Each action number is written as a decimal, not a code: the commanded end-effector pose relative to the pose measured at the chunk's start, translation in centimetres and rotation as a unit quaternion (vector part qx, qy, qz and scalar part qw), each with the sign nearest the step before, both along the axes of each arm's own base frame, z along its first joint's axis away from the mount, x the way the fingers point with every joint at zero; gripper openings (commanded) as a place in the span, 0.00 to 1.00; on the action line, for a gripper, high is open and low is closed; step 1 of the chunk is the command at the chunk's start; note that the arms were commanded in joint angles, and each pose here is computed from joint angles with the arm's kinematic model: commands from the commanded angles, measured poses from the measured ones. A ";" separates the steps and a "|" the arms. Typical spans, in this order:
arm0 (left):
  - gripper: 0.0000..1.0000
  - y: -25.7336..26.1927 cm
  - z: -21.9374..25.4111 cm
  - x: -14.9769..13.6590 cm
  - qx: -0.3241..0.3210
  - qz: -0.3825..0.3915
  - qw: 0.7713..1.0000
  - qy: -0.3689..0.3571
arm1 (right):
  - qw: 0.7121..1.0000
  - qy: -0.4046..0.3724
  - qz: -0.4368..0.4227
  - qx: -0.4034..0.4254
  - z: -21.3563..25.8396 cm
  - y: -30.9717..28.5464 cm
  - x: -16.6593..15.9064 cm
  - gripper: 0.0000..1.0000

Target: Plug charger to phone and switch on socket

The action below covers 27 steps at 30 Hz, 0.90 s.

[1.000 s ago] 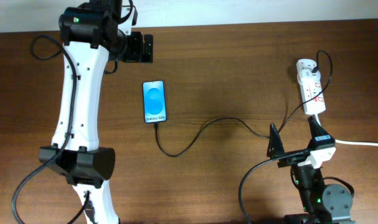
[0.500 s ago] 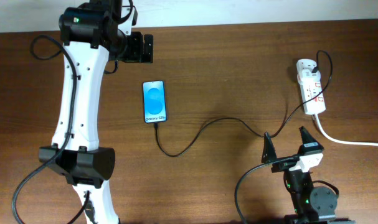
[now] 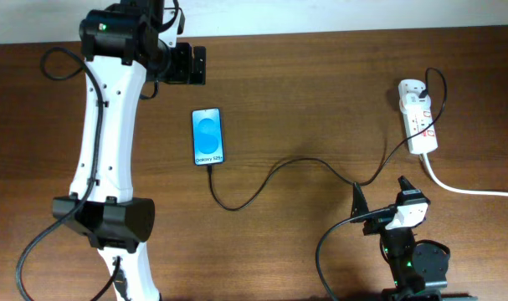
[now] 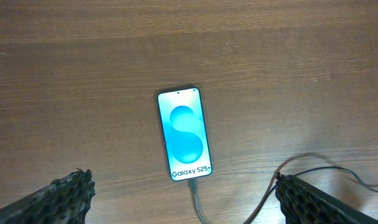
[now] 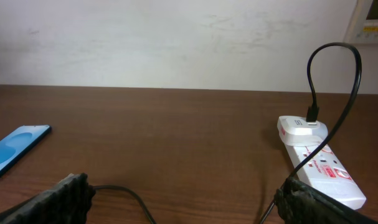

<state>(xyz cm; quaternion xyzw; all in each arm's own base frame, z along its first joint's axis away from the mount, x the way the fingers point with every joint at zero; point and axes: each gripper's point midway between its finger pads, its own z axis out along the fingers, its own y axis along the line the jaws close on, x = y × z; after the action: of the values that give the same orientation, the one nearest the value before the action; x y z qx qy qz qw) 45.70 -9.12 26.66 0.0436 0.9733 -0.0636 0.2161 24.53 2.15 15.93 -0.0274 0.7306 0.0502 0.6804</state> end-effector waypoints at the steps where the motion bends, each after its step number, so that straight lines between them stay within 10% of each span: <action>1: 0.99 0.2 1.1 -0.3 0.002 0.000 1.000 -0.013 | 1.000 0.001 -0.001 0.003 -0.2 0.0 0.0 0.98; 12: 0.99 1.7 2.4 -2.1 0.022 0.015 1.000 -0.016 | 1.000 0.001 -0.001 0.003 -0.2 0.0 0.0 0.98; 27: 0.99 5.4 2.0 -11.1 0.025 -0.027 0.942 -0.333 | 1.000 0.001 -0.001 0.003 -0.2 0.0 0.0 0.98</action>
<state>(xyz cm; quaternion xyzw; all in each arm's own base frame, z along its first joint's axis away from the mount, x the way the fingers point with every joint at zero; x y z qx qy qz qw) 36.86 -3.13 28.82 0.0215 0.8713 -0.0407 0.4885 24.54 2.08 15.97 -0.0263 0.7302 0.0487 0.6810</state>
